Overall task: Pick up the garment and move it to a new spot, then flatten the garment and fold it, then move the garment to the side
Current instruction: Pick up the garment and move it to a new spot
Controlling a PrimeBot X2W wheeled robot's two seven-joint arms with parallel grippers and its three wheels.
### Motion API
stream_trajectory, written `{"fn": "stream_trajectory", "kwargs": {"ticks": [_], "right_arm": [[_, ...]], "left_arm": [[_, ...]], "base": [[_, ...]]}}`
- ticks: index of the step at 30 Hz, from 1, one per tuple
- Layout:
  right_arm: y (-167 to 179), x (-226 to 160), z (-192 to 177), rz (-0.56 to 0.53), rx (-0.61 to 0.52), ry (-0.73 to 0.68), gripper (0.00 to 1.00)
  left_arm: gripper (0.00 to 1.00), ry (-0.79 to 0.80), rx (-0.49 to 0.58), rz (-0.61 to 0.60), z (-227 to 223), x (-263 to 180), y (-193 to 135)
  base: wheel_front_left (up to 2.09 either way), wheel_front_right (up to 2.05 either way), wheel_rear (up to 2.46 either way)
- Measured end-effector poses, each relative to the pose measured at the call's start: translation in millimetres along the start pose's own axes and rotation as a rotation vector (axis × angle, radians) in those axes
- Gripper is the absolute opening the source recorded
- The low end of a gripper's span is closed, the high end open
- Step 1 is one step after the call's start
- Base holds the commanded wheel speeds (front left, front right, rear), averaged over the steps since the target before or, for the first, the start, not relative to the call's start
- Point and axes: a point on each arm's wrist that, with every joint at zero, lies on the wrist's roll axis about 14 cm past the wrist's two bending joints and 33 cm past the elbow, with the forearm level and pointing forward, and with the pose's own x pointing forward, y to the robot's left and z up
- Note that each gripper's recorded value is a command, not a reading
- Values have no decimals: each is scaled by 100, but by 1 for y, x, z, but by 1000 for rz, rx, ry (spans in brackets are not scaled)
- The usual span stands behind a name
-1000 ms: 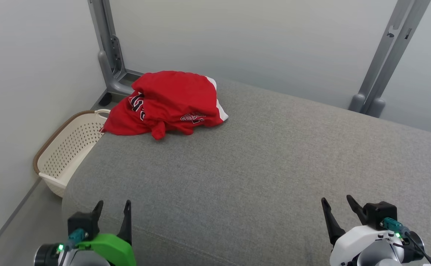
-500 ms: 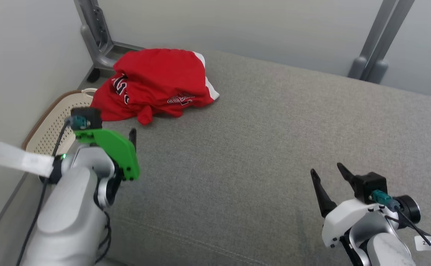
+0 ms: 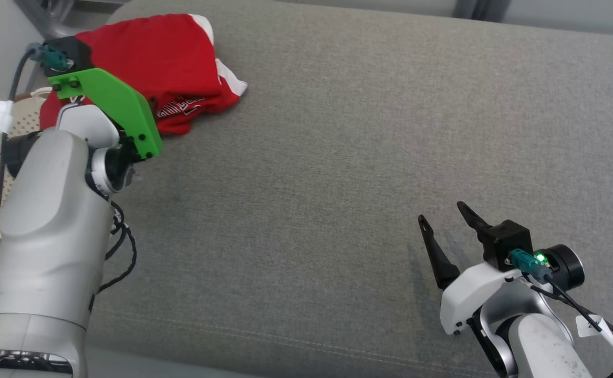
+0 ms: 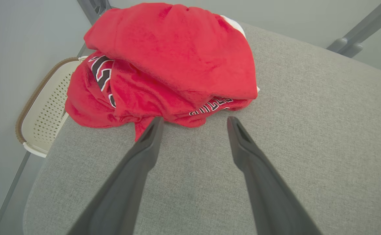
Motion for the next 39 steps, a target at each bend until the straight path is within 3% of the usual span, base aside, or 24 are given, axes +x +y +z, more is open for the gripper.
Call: {"fn": "stream_trajectory", "kwargs": {"ticks": [5,20,21,22,23,24,32,39], "right_arm": [[-8,3,-10,-14,14,23,100],[-40,-10,-53,-107,42,141,100],[-41,-10,-55,-109,43,144,100],[-42,-11,-55,-112,44,147,100],[-42,-11,-56,-114,45,149,100],[-42,-11,-56,-114,46,149,100],[-27,-18,-54,-81,55,147,100],[-23,-27,-39,-83,66,95,100]], "left_arm": [[100,64,-35,17,-2,29,1],[100,173,30,97,-37,86,7],[57,170,39,101,-37,87,8],[22,158,46,101,-36,89,7],[22,143,59,103,-35,90,7],[0,135,64,101,-33,90,7],[0,79,108,23,-18,72,-15],[0,-48,221,-80,18,45,-52]], "base": [[0,0,0],[0,0,0],[0,0,0],[0,0,0],[0,0,0],[0,0,0],[0,0,0],[0,0,0]]}}
